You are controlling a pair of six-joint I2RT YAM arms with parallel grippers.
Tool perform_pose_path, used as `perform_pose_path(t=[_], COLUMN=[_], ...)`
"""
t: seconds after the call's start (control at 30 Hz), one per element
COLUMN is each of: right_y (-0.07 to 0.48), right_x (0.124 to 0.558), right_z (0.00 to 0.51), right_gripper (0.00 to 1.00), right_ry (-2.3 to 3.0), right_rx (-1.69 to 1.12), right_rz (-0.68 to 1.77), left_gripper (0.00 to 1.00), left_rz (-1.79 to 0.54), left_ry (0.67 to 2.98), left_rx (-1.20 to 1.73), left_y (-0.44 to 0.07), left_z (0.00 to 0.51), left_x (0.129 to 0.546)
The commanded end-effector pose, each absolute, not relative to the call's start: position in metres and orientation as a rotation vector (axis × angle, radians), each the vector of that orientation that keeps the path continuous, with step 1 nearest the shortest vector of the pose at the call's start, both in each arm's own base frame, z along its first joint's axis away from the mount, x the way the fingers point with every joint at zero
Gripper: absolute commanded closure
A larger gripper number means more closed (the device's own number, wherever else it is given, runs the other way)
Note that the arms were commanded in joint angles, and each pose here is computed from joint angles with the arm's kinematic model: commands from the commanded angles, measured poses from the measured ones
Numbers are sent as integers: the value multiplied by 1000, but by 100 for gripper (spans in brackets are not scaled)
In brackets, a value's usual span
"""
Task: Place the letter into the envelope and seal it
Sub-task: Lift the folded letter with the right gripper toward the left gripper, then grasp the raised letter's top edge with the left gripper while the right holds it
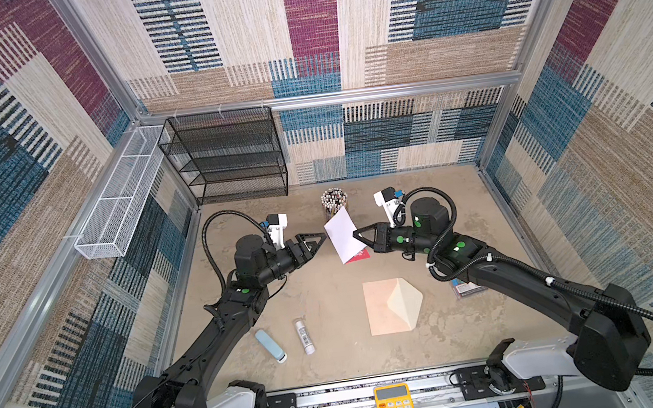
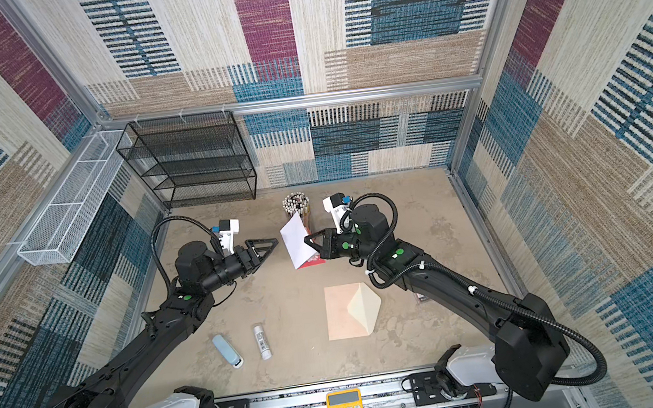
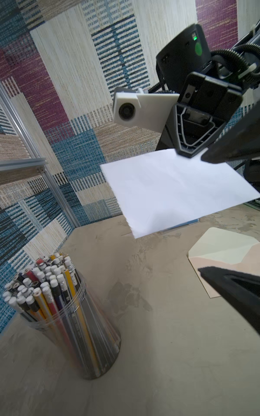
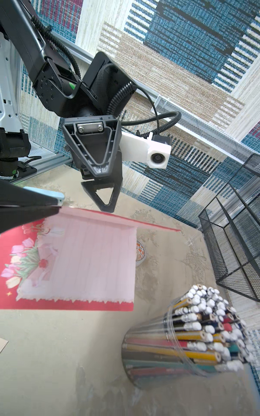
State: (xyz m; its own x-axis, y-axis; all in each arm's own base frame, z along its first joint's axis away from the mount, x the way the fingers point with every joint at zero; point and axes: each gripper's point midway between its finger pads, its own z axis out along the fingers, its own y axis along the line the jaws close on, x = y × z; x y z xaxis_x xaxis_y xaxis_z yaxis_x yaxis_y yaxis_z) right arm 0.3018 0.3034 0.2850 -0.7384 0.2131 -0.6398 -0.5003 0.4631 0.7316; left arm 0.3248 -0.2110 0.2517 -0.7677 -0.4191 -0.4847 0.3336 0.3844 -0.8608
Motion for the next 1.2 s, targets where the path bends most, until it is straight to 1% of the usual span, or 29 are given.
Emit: perform_pose_path(t=[0.0, 0.33, 0.47, 0.6, 0.83, 0.97, 1.17], right_y=[307, 309, 311, 312, 314, 313, 310], right_x=[299, 291, 289, 288, 286, 287, 290], right_z=[306, 308, 308, 306, 298, 292, 282], right_gripper=[99, 99, 99, 99, 99, 99, 97], right_ry=[1929, 1900, 1891, 1897, 1918, 1937, 1962], right_rx=[-260, -294, -305, -314, -327, -321, -309], right_rz=[1398, 1464, 1486, 1501, 1515, 1510, 1487], left_gripper=[27, 31, 35, 41, 49, 58, 68], left_rz=[-1483, -1526, -1530, -1540, -1542, -1547, -1548], left_ry=[1898, 1891, 1889, 1891, 1889, 1885, 1876], left_rx=[-61, -69, -64, -58, -44, -35, -20], left_y=[-215, -228, -231, -234, -236, -237, -237], left_z=[265, 263, 264, 264, 266, 268, 272], left_x=[329, 338, 340, 340, 340, 339, 338])
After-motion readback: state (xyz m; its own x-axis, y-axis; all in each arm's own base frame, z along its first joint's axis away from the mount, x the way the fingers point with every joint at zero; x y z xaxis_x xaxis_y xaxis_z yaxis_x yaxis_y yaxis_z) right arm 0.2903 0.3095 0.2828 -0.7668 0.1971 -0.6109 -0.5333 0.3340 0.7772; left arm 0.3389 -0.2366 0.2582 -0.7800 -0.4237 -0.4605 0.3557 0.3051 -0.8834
